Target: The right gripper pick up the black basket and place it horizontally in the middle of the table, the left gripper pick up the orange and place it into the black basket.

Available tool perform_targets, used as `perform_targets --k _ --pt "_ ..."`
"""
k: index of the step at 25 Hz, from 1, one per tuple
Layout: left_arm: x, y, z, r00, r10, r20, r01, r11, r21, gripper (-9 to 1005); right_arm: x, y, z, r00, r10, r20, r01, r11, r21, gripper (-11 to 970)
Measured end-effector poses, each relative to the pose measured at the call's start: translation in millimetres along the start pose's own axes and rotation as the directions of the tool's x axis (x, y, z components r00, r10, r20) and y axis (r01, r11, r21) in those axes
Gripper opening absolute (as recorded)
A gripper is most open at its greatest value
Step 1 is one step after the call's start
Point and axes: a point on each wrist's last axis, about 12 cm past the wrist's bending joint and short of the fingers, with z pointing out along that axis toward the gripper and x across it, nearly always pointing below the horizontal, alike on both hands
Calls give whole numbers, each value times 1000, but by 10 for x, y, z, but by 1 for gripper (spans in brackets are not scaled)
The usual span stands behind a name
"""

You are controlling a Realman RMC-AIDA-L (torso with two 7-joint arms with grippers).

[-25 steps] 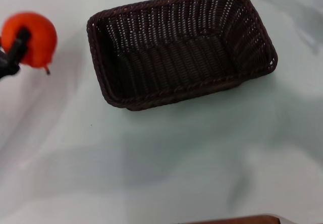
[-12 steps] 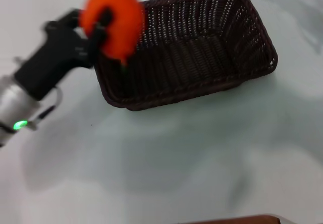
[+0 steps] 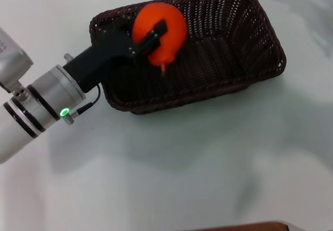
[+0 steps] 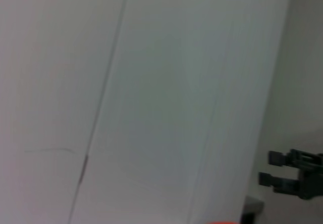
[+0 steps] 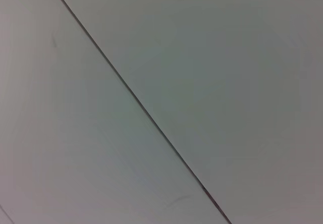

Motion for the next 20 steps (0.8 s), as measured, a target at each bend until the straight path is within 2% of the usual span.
perform_targets --k 9,11,14,16,20 --pt "26 59 -218 999 14 48 -9 995 -96 583 -22 14 1 1000 0 -5 0 1000 -2 777" --pt "30 72 -281 998 9 61 -2 993 -115 679 -18 12 13 1000 -3 -5 3 1000 -1 777" --pt "4 153 -478 992 13 129 14 978 -210 822 -15 4 32 1000 -25 -5 25 1000 4 777" --pt "-34 248 -730 977 53 209 21 942 -336 834 -31 0 39 999 -43 -5 43 999 5 775" --pt "-69 385 -1240 944 126 306 65 836 -544 858 -108 16 52 998 -61 3 61 998 3 772"
